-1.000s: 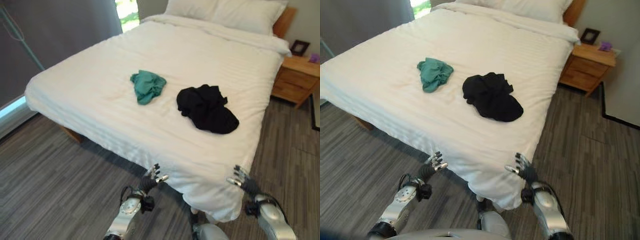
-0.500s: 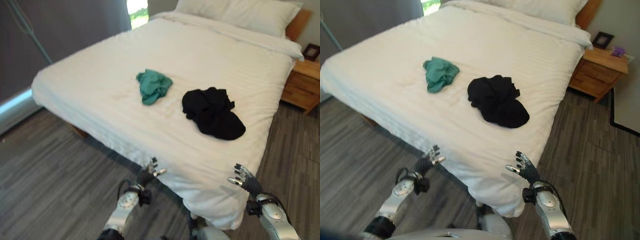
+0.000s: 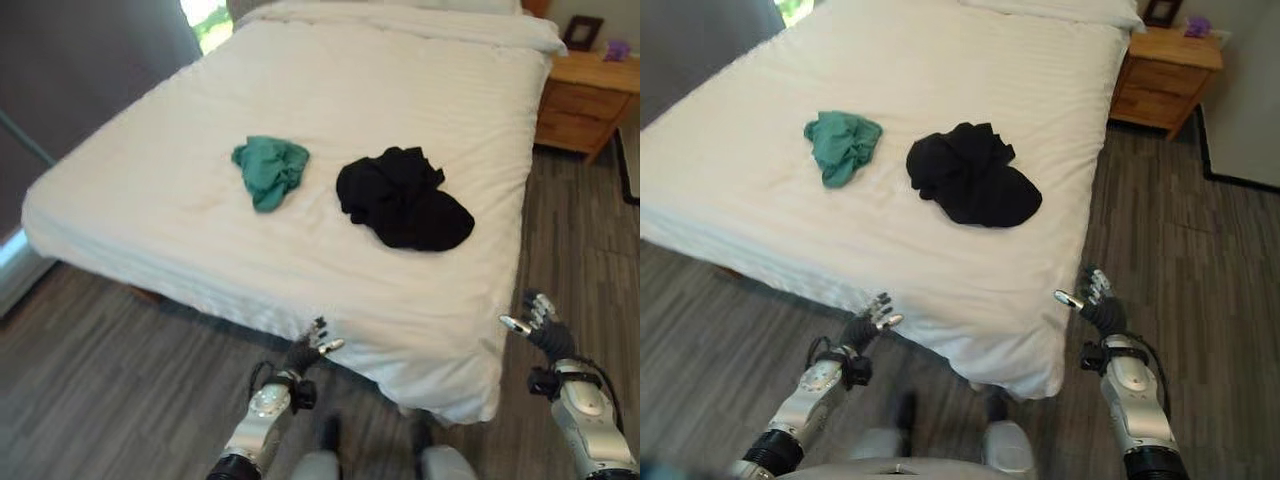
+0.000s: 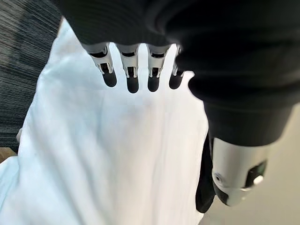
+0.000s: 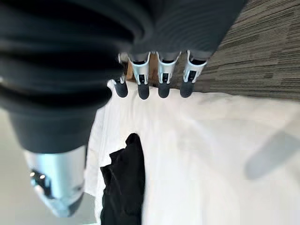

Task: Pick up bed clothes into laundry basket.

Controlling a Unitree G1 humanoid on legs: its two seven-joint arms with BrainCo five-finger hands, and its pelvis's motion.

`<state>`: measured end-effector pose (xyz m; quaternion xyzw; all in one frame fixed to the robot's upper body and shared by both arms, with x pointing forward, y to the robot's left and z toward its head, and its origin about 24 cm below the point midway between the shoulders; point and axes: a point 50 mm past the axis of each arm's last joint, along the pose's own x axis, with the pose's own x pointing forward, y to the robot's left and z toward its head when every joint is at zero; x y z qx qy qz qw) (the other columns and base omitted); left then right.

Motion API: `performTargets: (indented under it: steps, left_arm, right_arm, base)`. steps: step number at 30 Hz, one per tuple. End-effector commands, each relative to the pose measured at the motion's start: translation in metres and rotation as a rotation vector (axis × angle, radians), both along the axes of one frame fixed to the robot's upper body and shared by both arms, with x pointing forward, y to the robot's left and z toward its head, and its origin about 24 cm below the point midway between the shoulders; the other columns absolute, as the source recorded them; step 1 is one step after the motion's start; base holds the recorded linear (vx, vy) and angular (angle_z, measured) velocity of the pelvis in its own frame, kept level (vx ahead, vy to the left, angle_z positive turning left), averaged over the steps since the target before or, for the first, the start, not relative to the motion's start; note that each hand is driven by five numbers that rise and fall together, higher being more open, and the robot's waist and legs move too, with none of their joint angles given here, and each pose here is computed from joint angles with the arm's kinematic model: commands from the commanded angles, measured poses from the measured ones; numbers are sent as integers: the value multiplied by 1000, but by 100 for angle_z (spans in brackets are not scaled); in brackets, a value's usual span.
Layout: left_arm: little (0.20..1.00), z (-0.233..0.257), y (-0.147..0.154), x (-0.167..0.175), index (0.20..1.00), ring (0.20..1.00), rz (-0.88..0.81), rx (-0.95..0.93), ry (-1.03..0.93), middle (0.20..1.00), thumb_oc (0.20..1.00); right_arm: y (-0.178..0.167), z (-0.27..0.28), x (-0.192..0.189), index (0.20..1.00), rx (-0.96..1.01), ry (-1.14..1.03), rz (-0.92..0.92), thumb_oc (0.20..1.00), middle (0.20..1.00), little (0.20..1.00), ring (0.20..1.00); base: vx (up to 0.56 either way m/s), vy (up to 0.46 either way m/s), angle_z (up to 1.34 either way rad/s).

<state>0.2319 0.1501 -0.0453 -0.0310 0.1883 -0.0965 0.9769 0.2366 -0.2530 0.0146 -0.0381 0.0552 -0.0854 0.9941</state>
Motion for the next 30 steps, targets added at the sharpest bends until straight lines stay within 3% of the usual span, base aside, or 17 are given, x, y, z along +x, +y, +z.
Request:
performTargets:
  steps: [1, 12, 14, 19, 20, 23, 30]
  left_arm:
    - [1000, 29, 24, 7, 1000, 1000, -5, 45, -141, 1000, 1000]
    - [1000, 29, 14, 6, 1000, 1000, -88, 49, -145, 1000, 1000]
    - [1000, 29, 7, 5, 1000, 1000, -108, 22, -147, 1000, 1000]
    - [1000, 26, 2, 1, 1000, 1000, -146, 14, -128, 1000, 1000]
    - [1000, 19, 1, -6, 1000, 1000, -167, 2, -88, 1000, 1000]
    - [1000, 16, 0, -11, 1000, 1000, -185, -5, -65, 1000, 1000]
    - [1000, 18, -5, -13, 1000, 1000, -219, -33, -62, 1000, 1000]
  right_arm:
    - [31, 23, 16, 1000, 94, -149, 102, 1000, 1000, 1000, 1000]
    - [-7, 25, 0, 1000, -87, -107, 38, 1000, 1000, 1000, 1000]
    - [-32, 54, 5, 1000, -200, -192, -40, 1000, 1000, 1000, 1000]
    - [-55, 93, 14, 1000, -342, -282, -89, 1000, 1000, 1000, 1000]
    - [-74, 127, 30, 1000, -481, -307, -95, 1000, 1000, 1000, 1000]
    - [-83, 147, 47, 1000, -570, -286, -85, 1000, 1000, 1000, 1000]
    - [-87, 216, 109, 1000, -864, -197, -109, 1000, 1000, 1000, 1000]
  base:
    - [71, 355, -89]
    - [126, 130, -19]
    - [78, -8, 21]
    - [40, -26, 5]
    - [34, -33, 5]
    - [11, -13, 0]
    - [-41, -7, 11]
